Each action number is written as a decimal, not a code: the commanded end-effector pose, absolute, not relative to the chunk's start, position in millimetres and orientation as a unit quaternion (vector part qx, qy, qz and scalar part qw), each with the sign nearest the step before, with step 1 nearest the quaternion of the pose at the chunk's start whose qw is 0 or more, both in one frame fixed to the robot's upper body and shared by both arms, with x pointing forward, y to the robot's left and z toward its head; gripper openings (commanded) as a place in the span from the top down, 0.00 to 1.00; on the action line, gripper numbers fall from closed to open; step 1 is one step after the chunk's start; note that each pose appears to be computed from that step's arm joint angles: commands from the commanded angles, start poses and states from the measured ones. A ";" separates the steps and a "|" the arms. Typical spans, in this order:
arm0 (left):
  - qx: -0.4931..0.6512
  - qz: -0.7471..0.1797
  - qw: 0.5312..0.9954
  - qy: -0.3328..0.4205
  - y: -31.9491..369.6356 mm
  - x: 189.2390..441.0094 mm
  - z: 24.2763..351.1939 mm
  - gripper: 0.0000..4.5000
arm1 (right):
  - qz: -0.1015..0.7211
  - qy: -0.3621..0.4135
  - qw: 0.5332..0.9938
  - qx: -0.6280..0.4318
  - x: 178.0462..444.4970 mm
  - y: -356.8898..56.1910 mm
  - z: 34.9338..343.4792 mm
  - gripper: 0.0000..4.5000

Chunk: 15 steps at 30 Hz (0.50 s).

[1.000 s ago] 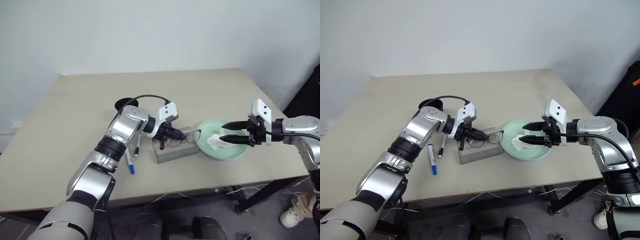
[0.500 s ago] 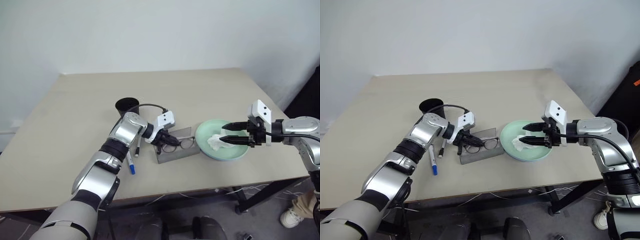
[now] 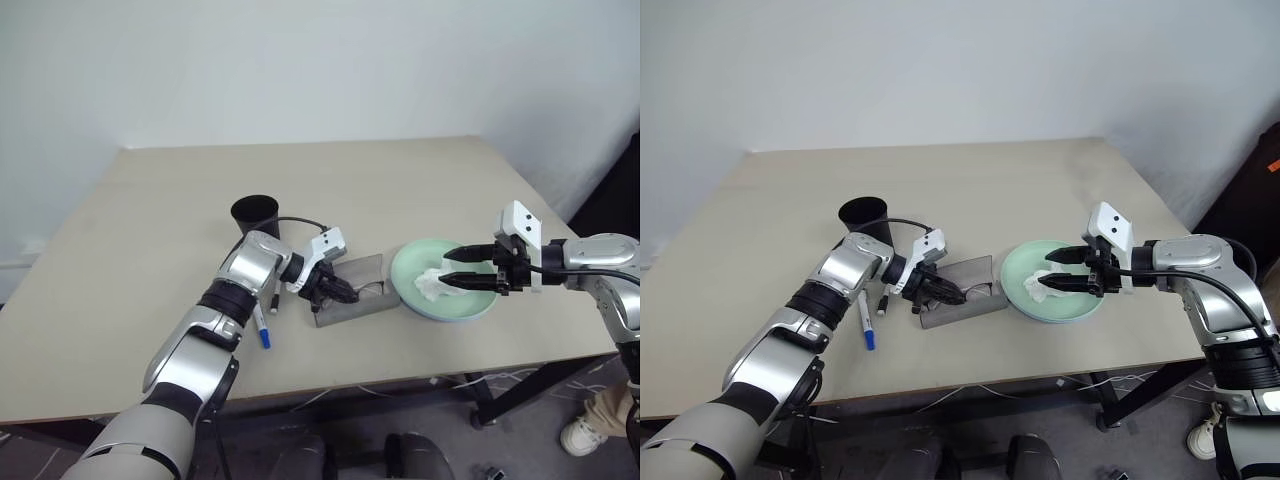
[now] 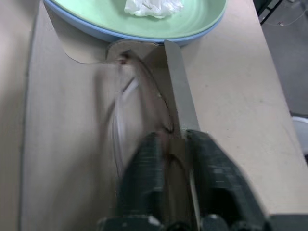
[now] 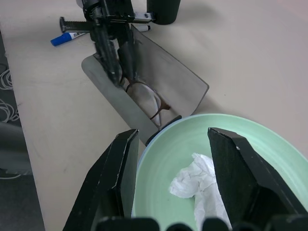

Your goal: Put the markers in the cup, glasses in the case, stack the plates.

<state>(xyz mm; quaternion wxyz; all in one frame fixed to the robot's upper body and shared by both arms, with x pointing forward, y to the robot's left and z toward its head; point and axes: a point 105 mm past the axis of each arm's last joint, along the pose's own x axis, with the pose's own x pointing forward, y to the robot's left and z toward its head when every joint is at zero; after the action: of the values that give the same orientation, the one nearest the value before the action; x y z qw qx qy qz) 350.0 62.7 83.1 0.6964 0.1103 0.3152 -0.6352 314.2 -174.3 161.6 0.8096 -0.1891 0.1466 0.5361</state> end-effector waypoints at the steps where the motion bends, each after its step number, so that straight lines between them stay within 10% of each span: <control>1: 0.108 -0.644 0.699 0.291 60.7 352.0 94.7 0.49 | 0.536 0.127 0.809 -0.203 315.2 -172.2 171.3 0.45; 5: 0.127 -0.641 0.708 0.270 62.3 357.6 101.3 0.19 | 0.535 0.128 0.810 -0.203 315.1 -172.9 170.7 0.45; 10: 0.096 -0.674 0.696 0.227 55.0 352.9 129.0 0.19 | 0.534 0.128 0.811 -0.203 315.5 -173.0 169.9 0.45; 15: 0.088 -0.671 0.706 0.207 55.8 355.6 137.8 0.45 | 0.534 0.127 0.811 -0.202 315.9 -172.7 169.8 0.45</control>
<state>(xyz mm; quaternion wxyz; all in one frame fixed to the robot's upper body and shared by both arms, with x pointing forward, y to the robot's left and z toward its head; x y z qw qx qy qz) 351.9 58.1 116.8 0.7018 0.0804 0.2420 -0.6651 314.8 -173.7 159.9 0.8095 -0.1919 0.1472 0.5350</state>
